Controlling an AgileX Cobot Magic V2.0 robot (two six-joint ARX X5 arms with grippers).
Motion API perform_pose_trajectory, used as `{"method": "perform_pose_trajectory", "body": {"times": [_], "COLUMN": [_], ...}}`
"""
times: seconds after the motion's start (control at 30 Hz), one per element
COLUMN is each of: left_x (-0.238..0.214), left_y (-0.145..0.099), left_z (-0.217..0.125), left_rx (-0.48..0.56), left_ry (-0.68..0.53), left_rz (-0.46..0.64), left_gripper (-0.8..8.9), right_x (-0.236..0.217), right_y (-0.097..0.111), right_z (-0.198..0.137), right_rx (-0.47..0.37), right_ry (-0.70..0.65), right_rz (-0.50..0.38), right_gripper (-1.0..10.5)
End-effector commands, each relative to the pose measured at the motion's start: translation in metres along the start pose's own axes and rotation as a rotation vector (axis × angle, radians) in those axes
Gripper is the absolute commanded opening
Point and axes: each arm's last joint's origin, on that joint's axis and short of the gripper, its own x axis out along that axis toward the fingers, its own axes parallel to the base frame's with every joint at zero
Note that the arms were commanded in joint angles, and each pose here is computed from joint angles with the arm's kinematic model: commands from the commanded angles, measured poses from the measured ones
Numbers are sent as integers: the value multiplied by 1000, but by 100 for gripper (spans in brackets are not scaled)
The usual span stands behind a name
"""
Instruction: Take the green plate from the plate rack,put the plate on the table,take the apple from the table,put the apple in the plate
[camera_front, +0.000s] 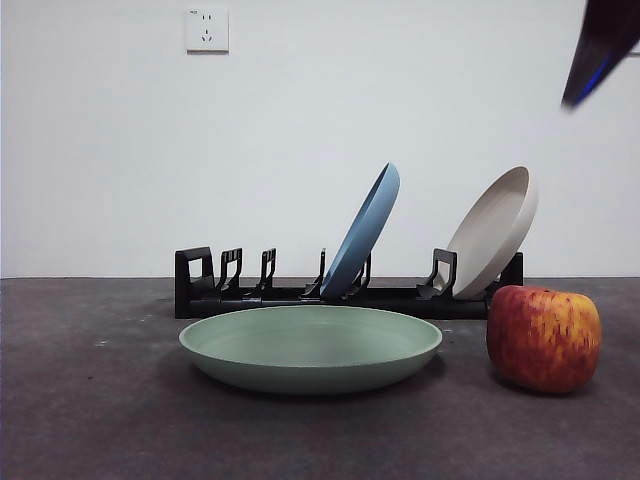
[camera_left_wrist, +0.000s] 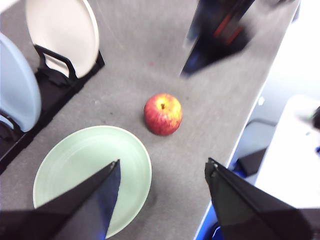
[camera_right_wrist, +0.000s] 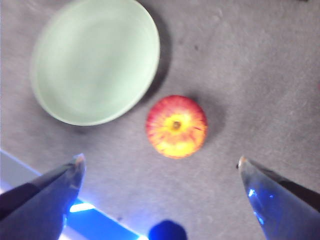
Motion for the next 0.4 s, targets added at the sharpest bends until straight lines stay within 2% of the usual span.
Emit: {"method": "perform_pose_trajectory", "body": {"times": [0.03, 0.23, 0.4], "left_x": [-10, -16, -17], "left_y": [1, 3, 2], "left_z": [-3, -10, -14], "left_rx": [-33, -65, -63], "left_ry": [-5, 43, 81], "left_rz": [-4, 0, -22], "left_gripper": [287, 287, 287], "right_x": [20, 57, 81], "right_y": [0, 1, 3], "right_z": [8, 19, 22], "right_rx": [-17, -44, -66], "right_ry": [50, 105, 163], "right_rz": [-35, -42, -84], "right_gripper": [692, 693, 694]}}
